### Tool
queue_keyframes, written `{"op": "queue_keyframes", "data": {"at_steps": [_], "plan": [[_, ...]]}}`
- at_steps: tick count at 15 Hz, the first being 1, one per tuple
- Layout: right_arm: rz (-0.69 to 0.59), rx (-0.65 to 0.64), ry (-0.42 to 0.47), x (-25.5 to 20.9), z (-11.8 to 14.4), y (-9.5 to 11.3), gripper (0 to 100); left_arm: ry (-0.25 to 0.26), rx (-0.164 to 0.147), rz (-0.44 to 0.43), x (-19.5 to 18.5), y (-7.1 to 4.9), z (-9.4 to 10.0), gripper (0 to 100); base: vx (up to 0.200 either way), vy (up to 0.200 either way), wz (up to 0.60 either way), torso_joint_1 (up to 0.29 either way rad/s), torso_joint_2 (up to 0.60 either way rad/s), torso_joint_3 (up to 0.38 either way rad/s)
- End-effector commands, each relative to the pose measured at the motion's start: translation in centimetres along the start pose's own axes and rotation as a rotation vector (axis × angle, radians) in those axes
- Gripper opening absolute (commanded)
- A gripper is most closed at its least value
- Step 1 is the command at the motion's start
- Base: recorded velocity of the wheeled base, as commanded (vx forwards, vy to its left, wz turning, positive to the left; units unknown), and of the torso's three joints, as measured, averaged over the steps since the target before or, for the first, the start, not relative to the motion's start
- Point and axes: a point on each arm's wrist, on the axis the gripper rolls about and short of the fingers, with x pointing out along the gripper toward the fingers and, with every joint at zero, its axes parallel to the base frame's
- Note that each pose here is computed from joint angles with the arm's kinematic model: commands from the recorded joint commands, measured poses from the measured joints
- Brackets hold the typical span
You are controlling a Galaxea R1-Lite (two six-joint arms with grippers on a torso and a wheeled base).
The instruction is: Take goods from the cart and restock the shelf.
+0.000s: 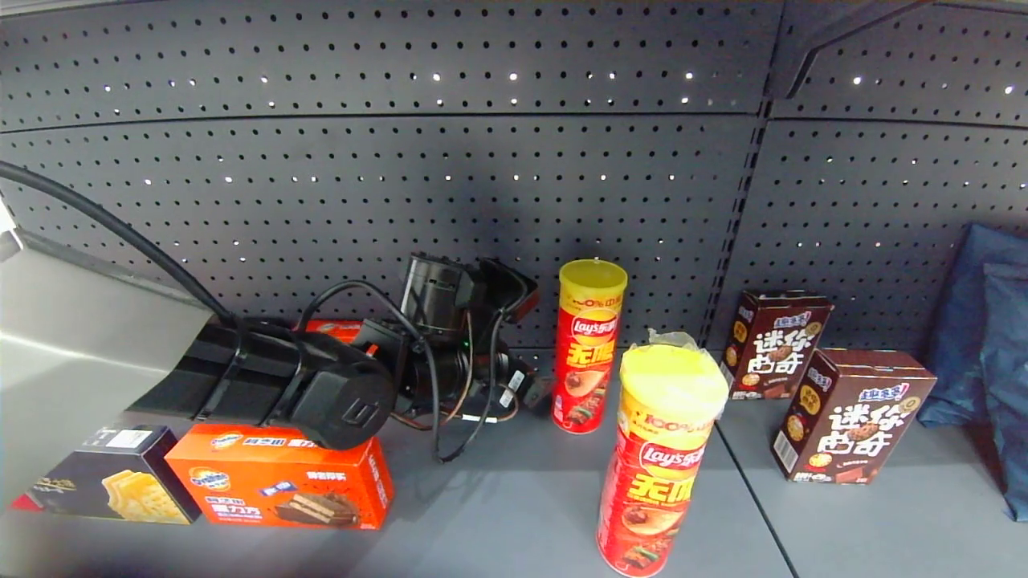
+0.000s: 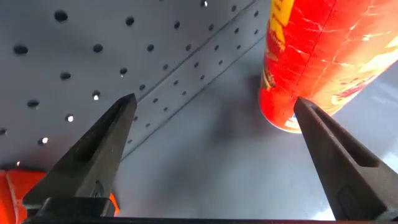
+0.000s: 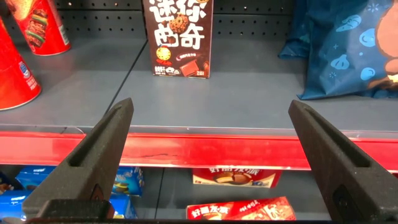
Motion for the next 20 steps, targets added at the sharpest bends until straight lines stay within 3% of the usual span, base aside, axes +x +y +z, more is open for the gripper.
{"op": "queue_keyframes", "data": {"at_steps": [1,4,7,9,11,12,14,16,18,20], "plan": [[0.0,0.0,0.0,0.0,0.0,0.0,100,-0.002,-0.001,0.004,0.6,0.1,-0.1,100,0.0,0.0,0.0,0.0,0.0,0.0],[0.0,0.0,0.0,0.0,0.0,0.0,100,-0.004,-0.019,0.023,0.5,0.2,0.0,100,0.0,0.0,0.0,0.0,0.0,0.0],[0.0,0.0,0.0,0.0,0.0,0.0,100,-0.085,-0.053,0.093,-2.7,1.3,2.5,100,0.0,0.0,0.0,0.0,0.0,0.0],[0.0,0.0,0.0,0.0,0.0,0.0,100,-0.165,-0.054,0.148,-6.0,2.8,4.5,100,0.0,0.0,0.0,0.0,0.0,0.0],[0.0,0.0,0.0,0.0,0.0,0.0,100,-0.199,-0.049,0.246,-9.6,4.9,5.0,100,0.0,0.0,0.0,0.0,0.0,0.0],[0.0,0.0,0.0,0.0,0.0,0.0,100,-0.193,-0.053,0.256,-10.6,5.1,4.6,100,0.0,0.0,0.0,0.0,0.0,0.0],[0.0,0.0,0.0,0.0,0.0,0.0,100,-0.14,-0.073,0.29,-14.3,5.3,1.4,100,0.0,0.0,0.0,0.0,0.0,0.0],[0.0,0.0,0.0,0.0,0.0,0.0,100,-0.128,-0.075,0.294,-17.0,4.6,-0.3,100,0.0,0.0,0.0,0.0,0.0,0.0],[0.0,0.0,0.0,0.0,0.0,0.0,100,-0.132,-0.072,0.296,-18.4,4.1,-1.0,100,0.0,0.0,0.0,0.0,0.0,0.0],[0.002,0.0,0.0,0.0,0.0,0.0,100,-0.172,-0.072,0.312,-20.2,4.1,-0.7,100,0.0,0.0,0.0,0.0,0.0,0.0]]}}
